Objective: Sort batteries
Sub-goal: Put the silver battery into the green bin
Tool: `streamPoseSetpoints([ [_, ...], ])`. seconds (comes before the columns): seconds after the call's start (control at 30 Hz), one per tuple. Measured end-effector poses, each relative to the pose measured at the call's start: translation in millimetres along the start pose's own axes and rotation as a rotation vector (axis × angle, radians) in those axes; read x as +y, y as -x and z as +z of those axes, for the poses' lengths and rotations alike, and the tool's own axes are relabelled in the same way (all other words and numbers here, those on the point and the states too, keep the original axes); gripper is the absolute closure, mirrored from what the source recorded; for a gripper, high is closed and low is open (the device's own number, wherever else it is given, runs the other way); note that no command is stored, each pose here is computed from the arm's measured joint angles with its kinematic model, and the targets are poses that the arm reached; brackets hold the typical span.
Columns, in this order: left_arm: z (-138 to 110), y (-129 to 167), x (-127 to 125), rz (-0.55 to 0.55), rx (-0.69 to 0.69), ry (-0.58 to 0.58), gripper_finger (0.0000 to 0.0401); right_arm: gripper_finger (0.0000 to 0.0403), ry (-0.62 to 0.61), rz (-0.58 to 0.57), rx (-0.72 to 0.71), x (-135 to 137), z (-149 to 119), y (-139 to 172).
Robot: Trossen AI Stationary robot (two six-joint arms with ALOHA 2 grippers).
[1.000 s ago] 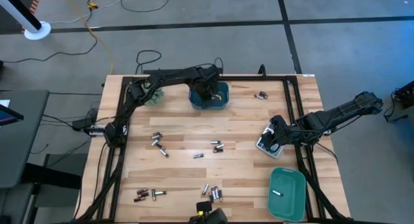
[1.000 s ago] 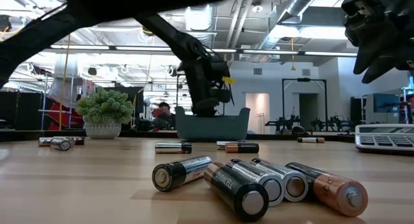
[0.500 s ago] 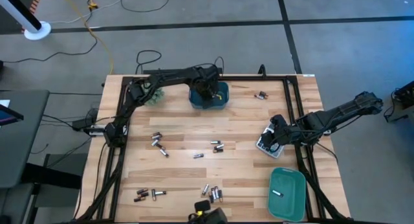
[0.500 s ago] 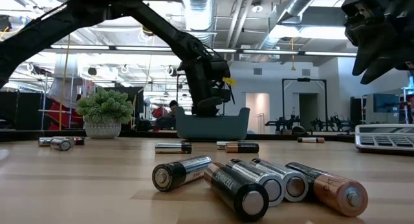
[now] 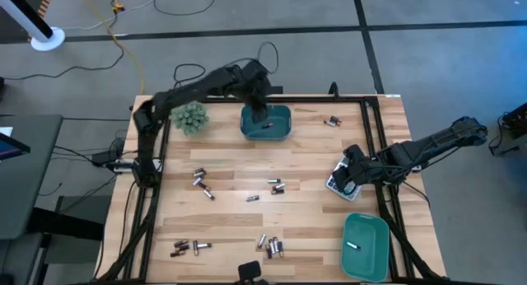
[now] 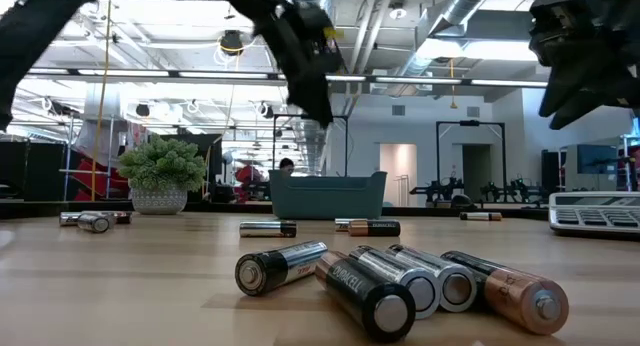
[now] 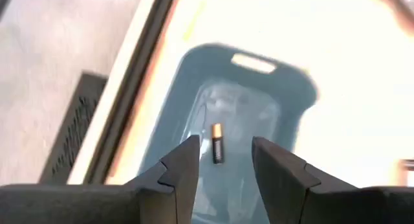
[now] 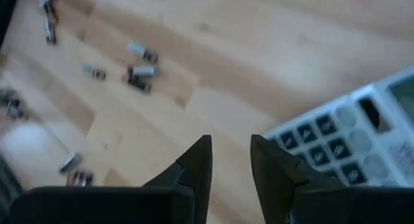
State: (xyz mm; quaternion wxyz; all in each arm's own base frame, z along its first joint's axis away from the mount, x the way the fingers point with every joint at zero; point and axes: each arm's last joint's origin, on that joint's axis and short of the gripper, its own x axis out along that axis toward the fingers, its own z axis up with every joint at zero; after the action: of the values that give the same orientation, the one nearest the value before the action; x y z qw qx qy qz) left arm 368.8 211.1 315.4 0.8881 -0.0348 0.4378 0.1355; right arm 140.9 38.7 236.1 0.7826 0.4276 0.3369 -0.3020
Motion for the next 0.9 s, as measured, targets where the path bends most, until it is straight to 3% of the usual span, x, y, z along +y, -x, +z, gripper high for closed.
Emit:
streamPoseSetpoints([
  [0.13, -1, 34, -7, -0.119, -0.102, -0.018, 0.0263, 0.0280, -0.005, -0.039, -0.124, -2, 11, -3],
  [0.27, -20, 37, -11, -0.251, -0.175, 0.016, 0.0263, 0.0273, 0.034, -0.068, -0.193, -4, 29, -7],
  [0.47, -64, 30, -21, -0.249, -0.284, 0.107, 0.0263, 0.0229, 0.114, -0.021, -0.333, -2, 67, -11],
  [0.57, -87, 29, -27, -0.243, -0.350, 0.134, 0.0263, 0.0200, 0.102, -0.053, -0.376, -6, 89, -9],
  [0.73, -120, 36, -30, -0.220, -0.431, 0.175, 0.0263, 0.0166, 0.151, -0.125, -0.371, -8, 137, -7],
  [0.9, -139, 41, -29, -0.177, -0.410, 0.259, 0.0263, 0.0164, 0.220, -0.223, -0.284, -11, 191, -20],
])
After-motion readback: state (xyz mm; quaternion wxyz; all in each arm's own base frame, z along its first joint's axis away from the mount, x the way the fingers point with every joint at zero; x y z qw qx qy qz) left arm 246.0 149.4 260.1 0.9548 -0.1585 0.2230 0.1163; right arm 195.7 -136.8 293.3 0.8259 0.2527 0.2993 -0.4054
